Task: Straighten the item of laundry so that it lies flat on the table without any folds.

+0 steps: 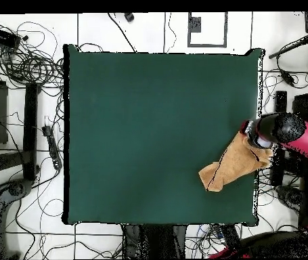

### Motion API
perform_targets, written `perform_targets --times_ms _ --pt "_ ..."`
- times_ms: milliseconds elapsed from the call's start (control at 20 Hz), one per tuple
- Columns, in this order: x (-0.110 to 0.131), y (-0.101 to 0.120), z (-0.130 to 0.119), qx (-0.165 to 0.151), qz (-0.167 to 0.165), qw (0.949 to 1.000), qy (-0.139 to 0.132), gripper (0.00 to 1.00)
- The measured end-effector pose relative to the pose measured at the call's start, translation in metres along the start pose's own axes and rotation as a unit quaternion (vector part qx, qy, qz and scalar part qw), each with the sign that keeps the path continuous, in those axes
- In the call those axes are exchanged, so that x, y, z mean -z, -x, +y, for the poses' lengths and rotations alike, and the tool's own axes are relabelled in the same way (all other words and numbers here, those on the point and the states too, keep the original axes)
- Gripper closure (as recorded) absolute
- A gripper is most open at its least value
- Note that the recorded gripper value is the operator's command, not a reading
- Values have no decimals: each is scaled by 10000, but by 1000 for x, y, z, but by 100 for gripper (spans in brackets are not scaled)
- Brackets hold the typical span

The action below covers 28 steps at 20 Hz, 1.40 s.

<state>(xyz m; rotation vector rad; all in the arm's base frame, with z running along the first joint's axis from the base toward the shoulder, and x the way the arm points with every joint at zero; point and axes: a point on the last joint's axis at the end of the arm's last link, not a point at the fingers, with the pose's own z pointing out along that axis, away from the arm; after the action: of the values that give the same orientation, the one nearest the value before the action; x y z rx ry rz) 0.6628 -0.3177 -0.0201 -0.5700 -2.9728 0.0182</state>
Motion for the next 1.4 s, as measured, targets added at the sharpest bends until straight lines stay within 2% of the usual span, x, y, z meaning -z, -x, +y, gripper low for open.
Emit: perform_targets --times_ms 350,400,550,600,800,1050,1400 --pt "63 8 -6 -114 -7 9999 6 100" --pt "89 10 -8 -180 29 9998 40 100" --pt "114 11 -9 -234 76 9997 67 100" --pt "133 12 -10 -280 112 9995 98 100" --pt "162 15 -13 -355 152 9991 151 100" --pt "189 19 -16 -419 87 9989 179 100" --pt "192 24 -19 -443 30 9989 175 100"
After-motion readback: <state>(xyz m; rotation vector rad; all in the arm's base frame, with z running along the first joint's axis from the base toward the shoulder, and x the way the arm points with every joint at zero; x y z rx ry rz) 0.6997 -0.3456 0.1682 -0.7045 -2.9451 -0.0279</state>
